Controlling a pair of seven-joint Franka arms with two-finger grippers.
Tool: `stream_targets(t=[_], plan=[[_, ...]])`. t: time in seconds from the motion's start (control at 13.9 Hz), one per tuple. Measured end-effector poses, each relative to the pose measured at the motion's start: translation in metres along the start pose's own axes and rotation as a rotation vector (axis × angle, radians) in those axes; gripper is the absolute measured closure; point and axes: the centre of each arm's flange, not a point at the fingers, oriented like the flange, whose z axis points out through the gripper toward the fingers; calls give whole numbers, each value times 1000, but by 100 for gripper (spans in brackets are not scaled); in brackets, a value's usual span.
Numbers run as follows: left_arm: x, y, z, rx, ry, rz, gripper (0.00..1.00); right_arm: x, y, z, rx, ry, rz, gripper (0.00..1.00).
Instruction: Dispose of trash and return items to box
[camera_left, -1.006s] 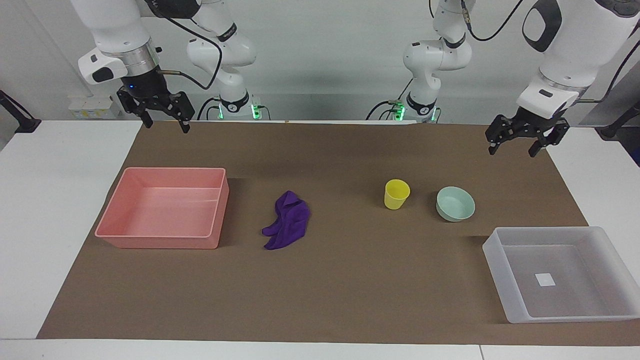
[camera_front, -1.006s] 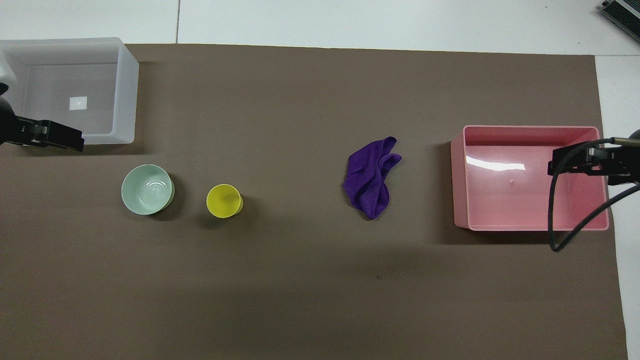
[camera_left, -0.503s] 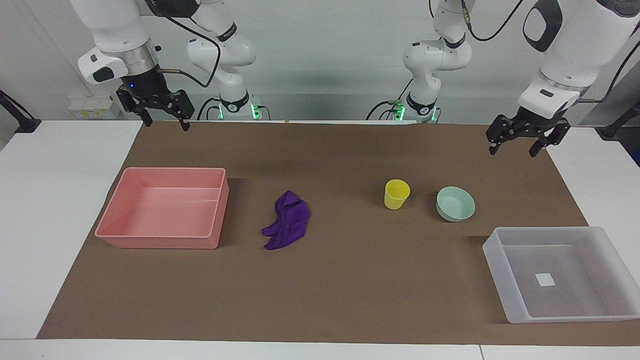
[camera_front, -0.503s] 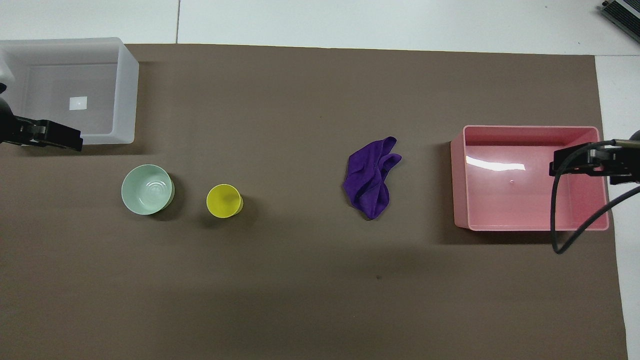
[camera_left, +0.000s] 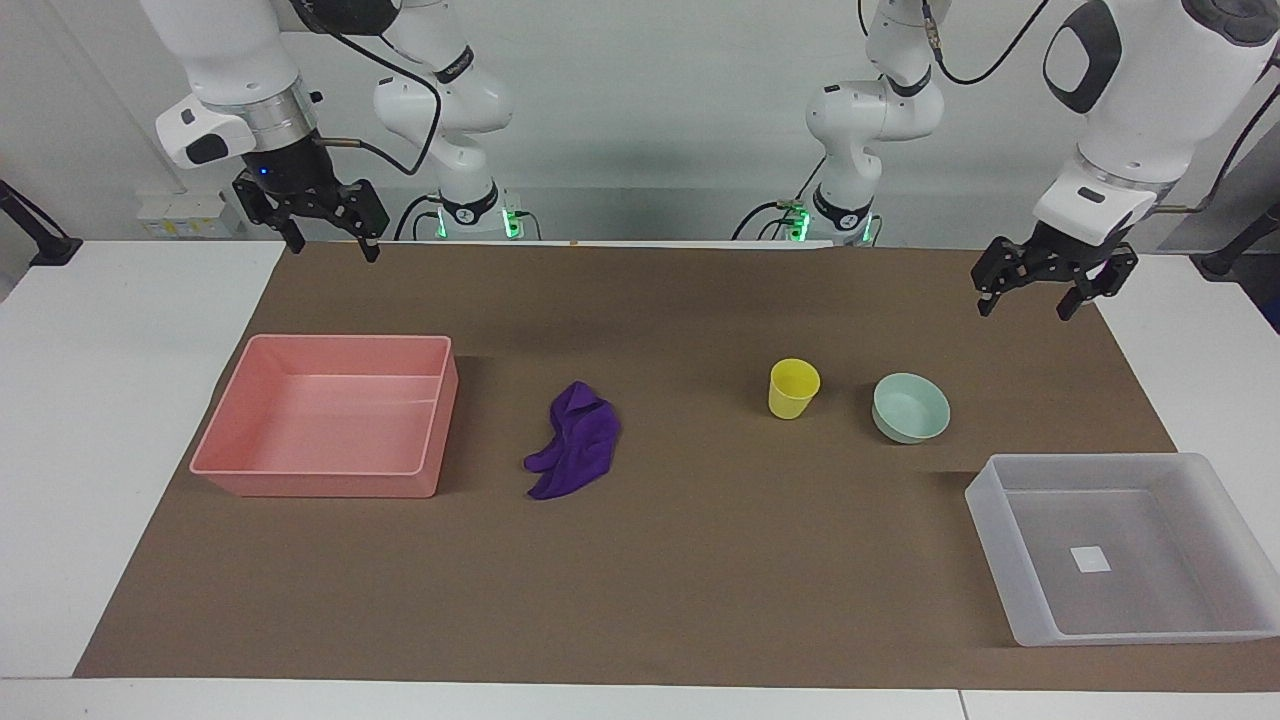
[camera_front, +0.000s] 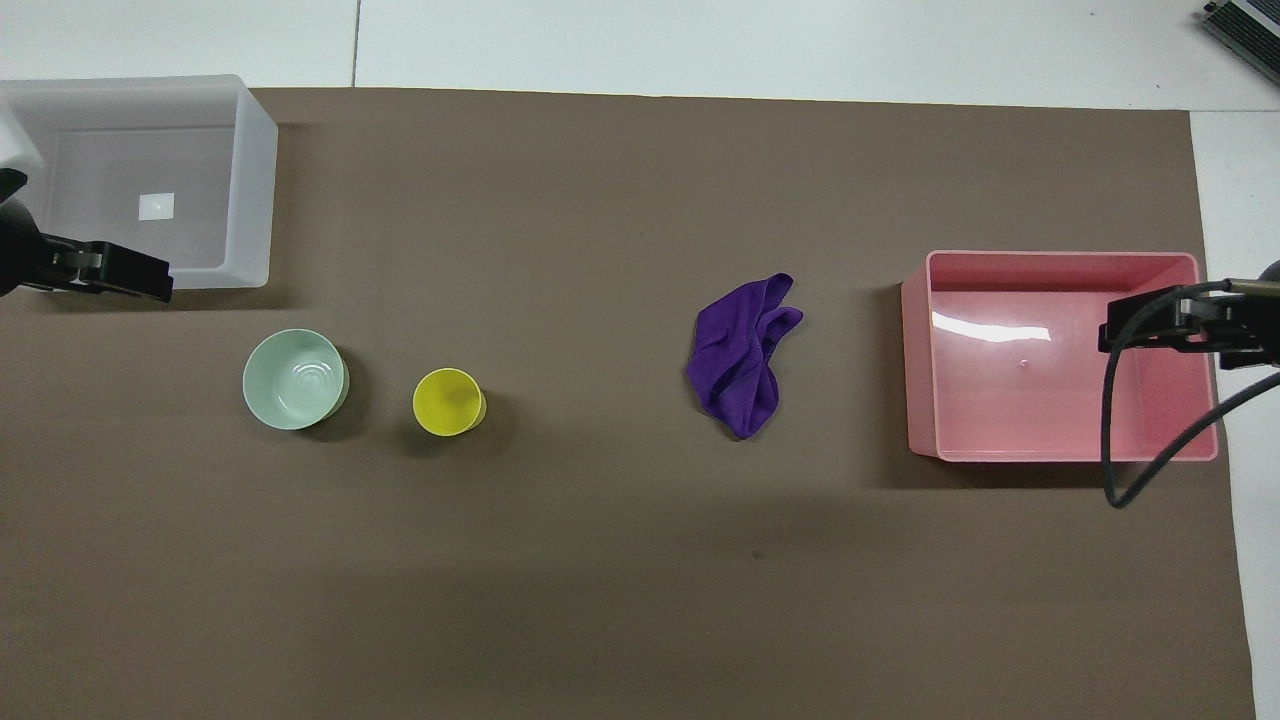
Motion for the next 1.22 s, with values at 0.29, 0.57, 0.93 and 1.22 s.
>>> stream_targets(t=[0.29,0.57,0.93,1.22], plan=[[-4,1,42,2,11,-12,0,0,0,0,0,0,0,0],[-11,3,100,1,18,-29,0,2,-16,6,5,24,-29,0],[-33,-4,186,1,54,-57,0,10,-101,56,28,93,-95,0],[-51,-6,235,-1,63,-64,0,29,-188,149,38,97,-93,0]])
